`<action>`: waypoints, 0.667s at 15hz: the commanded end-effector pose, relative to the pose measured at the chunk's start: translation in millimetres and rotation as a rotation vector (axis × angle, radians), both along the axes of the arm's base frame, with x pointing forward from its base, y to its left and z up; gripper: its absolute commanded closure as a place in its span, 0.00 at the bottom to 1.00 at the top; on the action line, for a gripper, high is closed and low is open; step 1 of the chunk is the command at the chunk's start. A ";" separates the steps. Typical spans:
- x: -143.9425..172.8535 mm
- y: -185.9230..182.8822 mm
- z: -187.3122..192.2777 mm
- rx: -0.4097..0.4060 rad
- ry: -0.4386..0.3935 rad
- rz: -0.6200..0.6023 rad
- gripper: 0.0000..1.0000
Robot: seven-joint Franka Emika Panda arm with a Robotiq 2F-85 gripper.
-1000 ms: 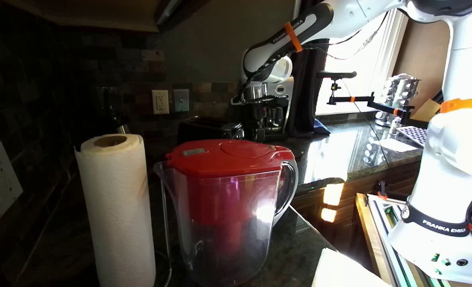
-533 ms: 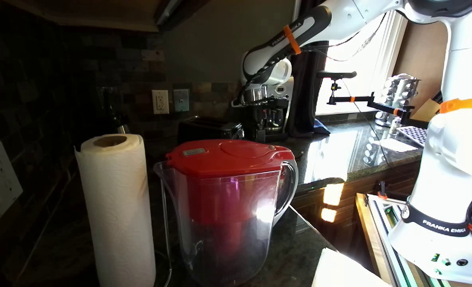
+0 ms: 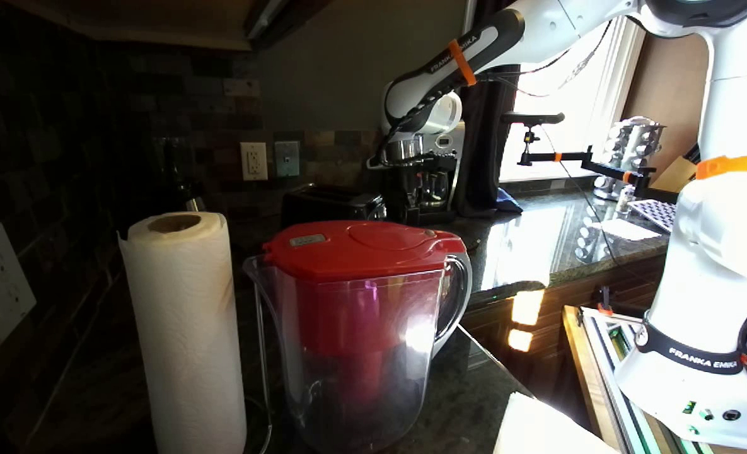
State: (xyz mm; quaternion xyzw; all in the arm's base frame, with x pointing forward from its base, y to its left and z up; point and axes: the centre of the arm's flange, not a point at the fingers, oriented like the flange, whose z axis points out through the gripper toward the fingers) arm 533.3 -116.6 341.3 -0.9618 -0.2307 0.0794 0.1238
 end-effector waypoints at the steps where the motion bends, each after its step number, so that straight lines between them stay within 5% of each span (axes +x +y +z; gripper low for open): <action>1: -6.4 0.3 0.2 -0.005 0.016 -0.006 1.00; 2: -7.1 1.0 1.2 -0.005 0.012 -0.006 1.00; 4: -7.6 1.5 3.2 0.002 0.007 -0.004 0.73; 10: -5.2 3.7 1.0 0.033 0.005 0.011 0.31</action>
